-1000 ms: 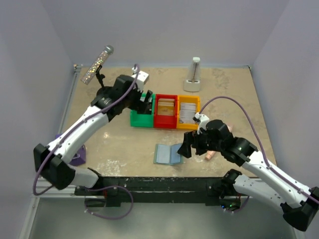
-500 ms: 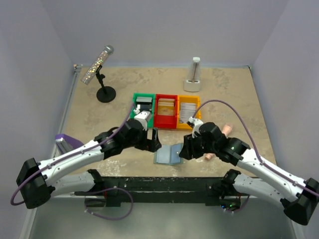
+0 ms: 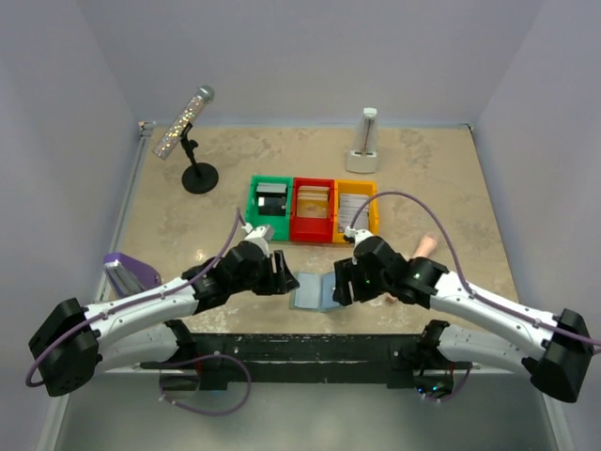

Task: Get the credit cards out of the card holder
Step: Remove the credit card from the card holder.

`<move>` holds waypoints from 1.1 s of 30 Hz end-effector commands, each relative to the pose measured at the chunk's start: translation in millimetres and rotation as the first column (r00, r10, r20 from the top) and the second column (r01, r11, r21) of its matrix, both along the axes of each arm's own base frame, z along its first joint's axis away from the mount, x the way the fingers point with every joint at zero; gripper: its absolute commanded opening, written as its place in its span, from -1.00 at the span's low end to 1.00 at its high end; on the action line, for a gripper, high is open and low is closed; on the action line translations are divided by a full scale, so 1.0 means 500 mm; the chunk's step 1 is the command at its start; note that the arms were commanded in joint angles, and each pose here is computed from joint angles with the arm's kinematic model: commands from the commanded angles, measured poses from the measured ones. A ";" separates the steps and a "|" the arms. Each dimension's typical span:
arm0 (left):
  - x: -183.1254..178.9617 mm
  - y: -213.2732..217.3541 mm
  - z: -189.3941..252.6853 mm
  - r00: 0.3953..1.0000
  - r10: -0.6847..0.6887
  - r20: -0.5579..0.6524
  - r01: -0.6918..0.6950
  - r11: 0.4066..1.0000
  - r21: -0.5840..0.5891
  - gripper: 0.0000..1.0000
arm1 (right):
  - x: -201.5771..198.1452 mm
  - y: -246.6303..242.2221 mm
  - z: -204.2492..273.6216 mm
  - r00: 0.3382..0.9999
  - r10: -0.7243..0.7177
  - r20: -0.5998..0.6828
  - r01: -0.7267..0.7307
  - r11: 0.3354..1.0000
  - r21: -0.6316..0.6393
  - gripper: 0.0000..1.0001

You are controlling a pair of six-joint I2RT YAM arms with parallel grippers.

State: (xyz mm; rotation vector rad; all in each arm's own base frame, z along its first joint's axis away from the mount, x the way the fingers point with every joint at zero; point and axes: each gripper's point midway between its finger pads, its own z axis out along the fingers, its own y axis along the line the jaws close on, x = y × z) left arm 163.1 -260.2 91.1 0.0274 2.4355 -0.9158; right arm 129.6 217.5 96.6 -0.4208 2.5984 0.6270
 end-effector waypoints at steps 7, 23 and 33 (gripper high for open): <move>0.003 -0.039 0.023 1.000 -0.011 -0.001 0.010 0.994 -0.107 0.24 | 0.052 -0.094 0.035 0.969 -0.050 0.243 0.100 0.975 -0.197 0.68; -0.019 0.002 -0.007 0.998 0.053 -0.040 -0.057 0.991 -0.118 0.20 | 0.077 0.018 0.058 0.945 0.129 0.300 -0.015 0.935 -0.355 0.64; -0.023 0.002 -0.012 0.998 0.042 -0.041 -0.047 0.992 -0.120 0.18 | 0.089 0.023 0.008 0.948 0.171 0.269 -0.003 0.848 -0.531 0.44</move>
